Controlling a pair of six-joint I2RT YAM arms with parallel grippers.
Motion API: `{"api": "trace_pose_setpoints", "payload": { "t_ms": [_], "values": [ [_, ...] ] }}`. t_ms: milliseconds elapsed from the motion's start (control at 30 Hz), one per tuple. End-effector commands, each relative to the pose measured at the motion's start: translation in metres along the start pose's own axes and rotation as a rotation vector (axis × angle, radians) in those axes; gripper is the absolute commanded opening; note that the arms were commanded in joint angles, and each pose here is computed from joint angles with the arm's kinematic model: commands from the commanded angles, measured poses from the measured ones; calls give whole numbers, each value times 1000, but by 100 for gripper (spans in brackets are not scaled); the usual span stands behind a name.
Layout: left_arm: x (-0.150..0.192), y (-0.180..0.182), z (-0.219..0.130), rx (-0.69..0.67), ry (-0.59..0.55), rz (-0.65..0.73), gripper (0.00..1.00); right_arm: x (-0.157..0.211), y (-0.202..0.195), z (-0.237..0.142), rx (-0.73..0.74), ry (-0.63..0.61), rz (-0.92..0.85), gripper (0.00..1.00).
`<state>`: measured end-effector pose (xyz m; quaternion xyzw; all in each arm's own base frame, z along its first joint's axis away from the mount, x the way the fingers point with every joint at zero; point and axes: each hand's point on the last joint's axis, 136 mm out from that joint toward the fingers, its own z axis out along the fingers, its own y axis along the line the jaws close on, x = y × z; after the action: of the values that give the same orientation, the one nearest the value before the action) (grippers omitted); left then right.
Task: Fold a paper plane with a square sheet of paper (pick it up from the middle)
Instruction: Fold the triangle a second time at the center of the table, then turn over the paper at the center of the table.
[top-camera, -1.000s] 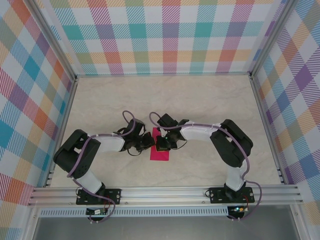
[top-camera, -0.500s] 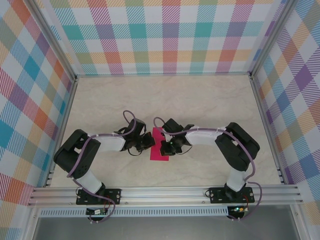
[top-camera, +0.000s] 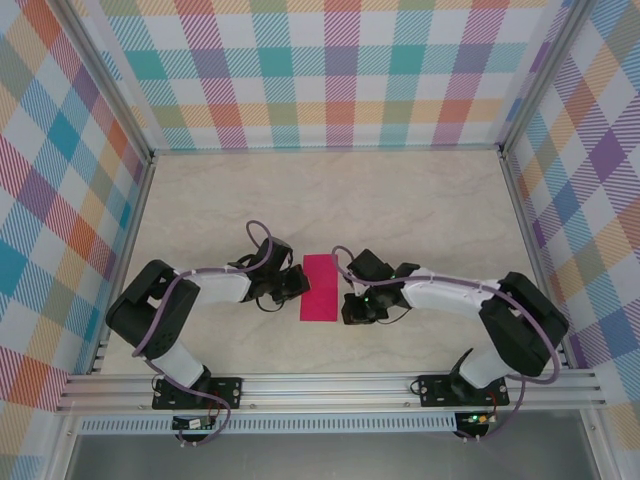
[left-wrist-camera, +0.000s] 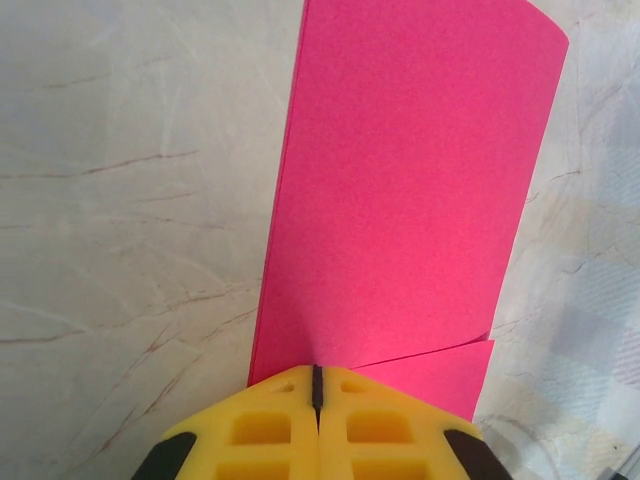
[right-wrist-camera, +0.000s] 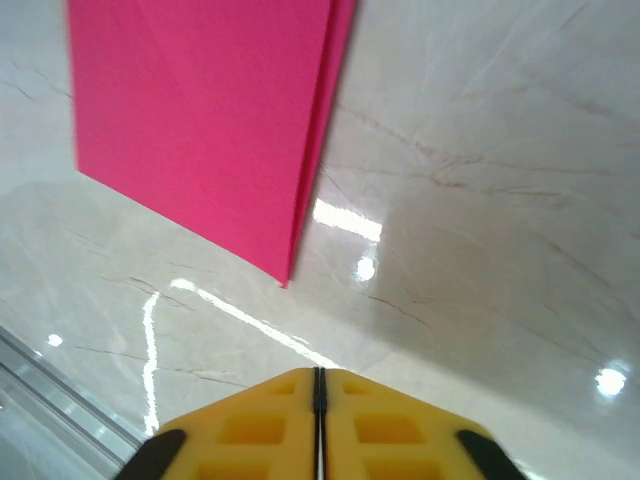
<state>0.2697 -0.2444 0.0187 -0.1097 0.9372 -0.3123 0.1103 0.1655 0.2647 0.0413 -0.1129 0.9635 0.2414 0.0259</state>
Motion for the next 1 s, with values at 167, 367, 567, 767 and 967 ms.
{"api": "trace_pose_setpoints", "payload": {
  "t_ms": [167, 367, 567, 767, 967],
  "values": [
    [-14, -25, -28, 7, -40, -12, 32, -73, 12, -22, -15, -154, 42, 33],
    [-16, -19, -49, -19, -104, -76, 49, -107, 24, -18, -125, -153, 6, 46],
    [-8, -6, -59, -28, -136, -112, 55, -106, 27, 1, -171, -70, -105, 45],
    [-2, -5, -55, 3, -121, -129, 57, -103, 22, 12, -154, -22, -146, 42],
    [2, -7, -47, 47, -99, -135, 58, -98, 23, 22, -185, 26, -165, 40]
  ]
}}
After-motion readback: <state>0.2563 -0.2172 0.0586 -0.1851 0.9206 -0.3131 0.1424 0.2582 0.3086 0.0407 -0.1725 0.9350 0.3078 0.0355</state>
